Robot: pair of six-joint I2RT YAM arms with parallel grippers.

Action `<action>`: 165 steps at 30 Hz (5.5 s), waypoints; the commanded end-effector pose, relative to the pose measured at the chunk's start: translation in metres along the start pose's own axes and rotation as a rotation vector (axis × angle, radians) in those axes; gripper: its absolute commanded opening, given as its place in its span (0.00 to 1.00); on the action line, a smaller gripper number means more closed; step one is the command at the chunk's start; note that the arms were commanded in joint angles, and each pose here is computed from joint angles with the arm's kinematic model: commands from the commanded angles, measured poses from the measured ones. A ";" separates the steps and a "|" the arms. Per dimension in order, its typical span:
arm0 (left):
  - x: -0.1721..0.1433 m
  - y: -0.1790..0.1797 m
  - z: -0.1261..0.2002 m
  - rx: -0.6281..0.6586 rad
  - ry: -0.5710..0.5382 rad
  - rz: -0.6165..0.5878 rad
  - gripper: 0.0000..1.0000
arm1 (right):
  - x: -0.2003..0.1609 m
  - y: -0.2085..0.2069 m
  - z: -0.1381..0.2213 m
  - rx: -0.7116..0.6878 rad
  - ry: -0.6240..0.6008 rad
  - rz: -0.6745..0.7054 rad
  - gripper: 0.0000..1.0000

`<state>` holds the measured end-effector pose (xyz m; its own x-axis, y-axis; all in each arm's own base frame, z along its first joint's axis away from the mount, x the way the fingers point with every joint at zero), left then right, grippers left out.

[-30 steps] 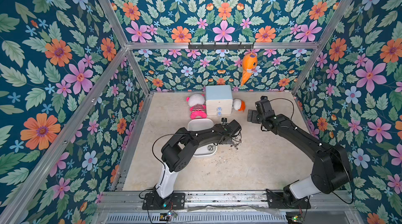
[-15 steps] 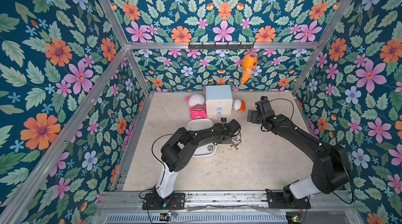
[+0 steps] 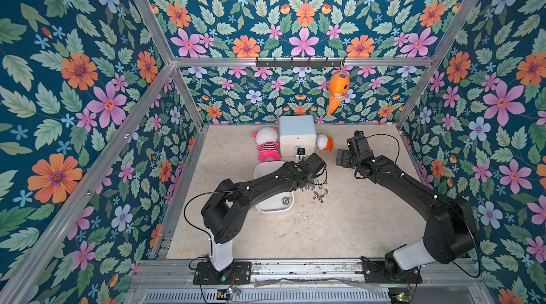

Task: Take out the wing nut from the storage box
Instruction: Adjust the storage box at the center of the board.

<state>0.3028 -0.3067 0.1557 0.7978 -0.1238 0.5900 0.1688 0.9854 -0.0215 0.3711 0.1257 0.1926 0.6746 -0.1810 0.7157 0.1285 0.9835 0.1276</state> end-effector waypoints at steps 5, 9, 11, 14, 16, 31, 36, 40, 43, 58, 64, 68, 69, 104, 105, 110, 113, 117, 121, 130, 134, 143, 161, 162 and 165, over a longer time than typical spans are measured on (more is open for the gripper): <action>0.011 0.050 0.020 0.040 -0.026 0.039 0.30 | 0.002 0.001 0.001 0.009 -0.008 -0.010 0.99; 0.008 0.078 0.026 0.047 -0.025 0.044 0.32 | 0.002 0.003 0.000 0.011 -0.005 -0.008 0.99; 0.003 0.094 0.028 0.054 -0.013 0.046 0.35 | 0.002 0.003 0.000 0.012 -0.004 -0.007 0.99; -0.003 0.118 0.031 0.096 0.001 0.075 0.39 | 0.003 0.003 0.000 0.012 -0.006 -0.008 0.99; -0.005 0.133 0.033 0.125 0.000 0.104 0.41 | 0.004 0.004 0.000 0.015 -0.007 -0.010 0.99; -0.017 0.191 -0.005 0.242 0.065 0.248 0.52 | 0.007 0.007 0.002 0.016 -0.009 -0.002 0.99; -0.026 0.192 -0.018 0.236 0.090 0.254 0.52 | 0.007 0.007 0.001 0.014 -0.011 0.003 0.99; -0.034 0.188 -0.029 0.195 0.128 0.253 0.47 | 0.008 0.009 0.000 0.021 -0.011 0.002 0.99; -0.041 0.191 -0.035 0.198 0.157 0.263 0.41 | 0.009 0.009 0.000 0.021 -0.013 0.002 0.99; -0.046 0.208 -0.038 0.198 0.150 0.368 0.10 | 0.007 0.007 0.001 0.019 -0.013 0.002 0.99; -0.044 0.219 -0.033 0.204 0.111 0.471 0.01 | 0.006 0.007 0.001 0.018 -0.012 0.003 0.99; -0.040 0.227 -0.026 0.196 0.066 0.576 0.00 | 0.005 0.007 0.001 0.021 -0.010 0.000 0.99; -0.040 0.229 -0.024 0.196 0.060 0.600 0.00 | 0.005 0.007 0.001 0.021 -0.009 0.001 0.99; -0.066 0.209 -0.023 0.517 -0.040 1.266 0.02 | 0.002 0.009 0.000 0.046 -0.013 -0.001 0.99; -0.067 0.209 -0.024 0.520 -0.037 1.263 0.03 | 0.001 0.009 0.000 0.044 -0.013 0.000 0.99; -0.063 0.205 -0.025 0.499 -0.020 1.229 0.09 | 0.003 0.009 0.001 0.045 -0.017 0.000 0.99; -0.054 0.202 -0.023 0.457 -0.021 1.191 0.16 | 0.004 0.009 0.001 0.046 -0.019 0.000 0.99; -0.041 0.198 -0.017 0.383 -0.038 1.109 0.27 | 0.005 0.011 0.000 0.047 -0.017 0.001 0.99; -0.042 0.190 -0.017 0.336 0.015 1.038 0.37 | 0.008 0.011 0.001 0.046 -0.021 0.000 0.99; -0.048 0.180 0.014 0.246 0.018 0.923 0.39 | 0.014 0.013 0.004 0.043 -0.028 0.004 0.99; -0.038 0.171 0.033 0.180 -0.013 0.829 0.40 | 0.017 0.015 0.003 0.048 -0.030 0.003 0.99; 0.021 0.185 0.039 0.245 0.031 0.243 0.58 | 0.018 0.020 0.002 0.052 -0.029 0.015 0.99; 0.056 0.268 -0.005 0.108 0.201 -0.021 0.60 | 0.024 0.039 -0.007 0.083 -0.008 0.058 0.99; 0.056 0.267 -0.007 0.081 0.206 -0.027 0.60 | 0.023 0.040 -0.007 0.084 -0.005 0.061 0.99; 0.058 0.269 -0.013 0.043 0.207 -0.041 0.61 | 0.022 0.042 -0.009 0.081 0.001 0.068 0.99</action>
<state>0.4012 -0.0445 0.1755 0.9005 -0.1207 0.4178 0.0969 0.9922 0.0779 0.3975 0.1621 0.2076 0.6766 -0.1289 0.7250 0.0305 0.9886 0.1473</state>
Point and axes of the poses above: each gripper's point midway between its finger pads, its own z axis back along the fingers, its own y axis along the line the jaws close on, x = y × z, the point moved 4 cm from there along z, back along the fingers, and after that the axes turned 5 degrees about -z, right-handed, at the moved point
